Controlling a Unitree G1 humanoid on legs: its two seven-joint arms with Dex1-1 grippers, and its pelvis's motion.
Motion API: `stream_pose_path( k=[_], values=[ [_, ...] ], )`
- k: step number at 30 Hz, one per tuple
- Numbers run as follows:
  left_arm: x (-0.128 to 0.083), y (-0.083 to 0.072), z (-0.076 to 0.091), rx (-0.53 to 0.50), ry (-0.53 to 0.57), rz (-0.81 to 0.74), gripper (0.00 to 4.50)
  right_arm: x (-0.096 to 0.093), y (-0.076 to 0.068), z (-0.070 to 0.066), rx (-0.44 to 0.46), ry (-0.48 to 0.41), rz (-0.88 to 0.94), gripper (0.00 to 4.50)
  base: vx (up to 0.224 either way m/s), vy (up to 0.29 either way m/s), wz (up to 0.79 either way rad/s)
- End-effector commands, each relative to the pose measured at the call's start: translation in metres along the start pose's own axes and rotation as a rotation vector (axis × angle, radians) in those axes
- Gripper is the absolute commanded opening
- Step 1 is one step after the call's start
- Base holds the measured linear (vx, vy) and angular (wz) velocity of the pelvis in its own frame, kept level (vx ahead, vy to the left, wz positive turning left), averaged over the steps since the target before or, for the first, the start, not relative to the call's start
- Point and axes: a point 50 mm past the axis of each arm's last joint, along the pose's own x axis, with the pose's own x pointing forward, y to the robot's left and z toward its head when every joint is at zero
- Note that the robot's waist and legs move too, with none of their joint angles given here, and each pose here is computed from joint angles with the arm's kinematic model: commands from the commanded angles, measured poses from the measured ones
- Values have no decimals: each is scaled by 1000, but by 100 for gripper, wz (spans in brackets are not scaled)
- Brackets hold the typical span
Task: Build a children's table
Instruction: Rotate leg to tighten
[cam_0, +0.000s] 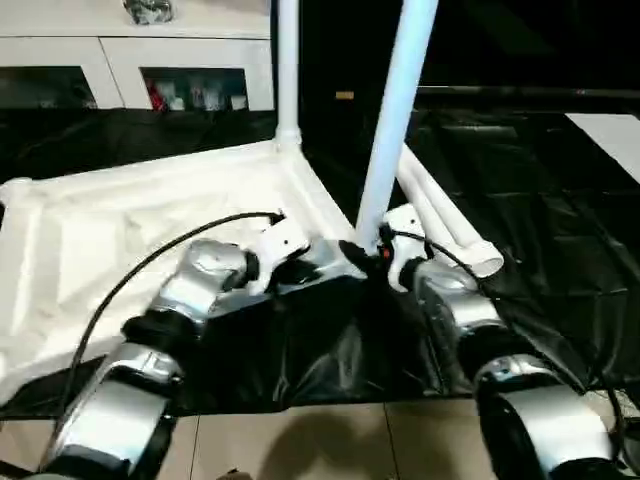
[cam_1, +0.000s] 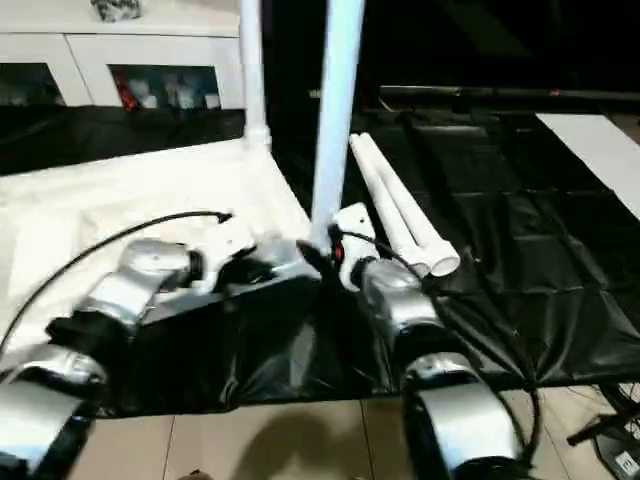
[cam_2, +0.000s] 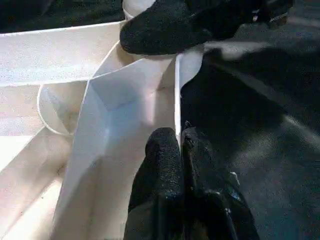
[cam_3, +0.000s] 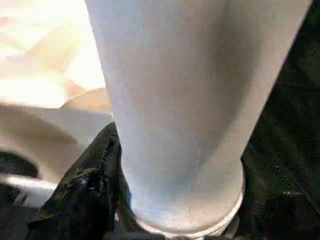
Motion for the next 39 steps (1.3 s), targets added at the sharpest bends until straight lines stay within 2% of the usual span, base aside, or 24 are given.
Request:
stream_pose_path(
  k=[1,2,4,6,9,11,15,18,27,29,35,36,39],
  values=[
    [22,-15,22,48,-49,-64,0,11,34,-14,0,60,106,269,0,0,0],
    [22,-16,23,53,-48,-69,0,12,36,-12,-14,50,115,304,0,0,0],
    [21,-16,22,69,-44,-75,0,12,38,-11,-24,38,134,339,0,0,0],
    [19,-14,20,77,-38,-76,0,11,38,-10,-23,32,151,348,0,0,0],
    [10,-12,14,108,-32,-111,0,8,29,-6,-80,26,186,380,0,0,0],
    [6,-12,11,114,-32,-135,0,5,26,-5,-94,20,220,380,0,0,0],
    [-11,-12,-1,167,-6,-247,0,-12,18,-4,-207,27,475,380,0,0,0],
    [-18,-12,-4,175,-4,-292,0,-21,15,-5,-242,46,591,380,0,0,0],
    [-33,-14,-13,203,34,-415,0,-41,10,-8,-271,146,853,365,0,0,0],
    [-34,-14,-14,205,38,-425,0,-41,11,-8,-274,150,865,332,0,0,0],
    [-36,-13,-13,198,30,-428,0,-40,14,-8,-254,143,883,304,0,0,0],
    [-35,-13,-13,190,24,-422,0,-39,15,-8,-244,134,863,287,0,0,0],
    [-33,-13,-11,174,10,-400,0,-34,15,-7,-203,99,784,282,0,0,0]
  ],
)
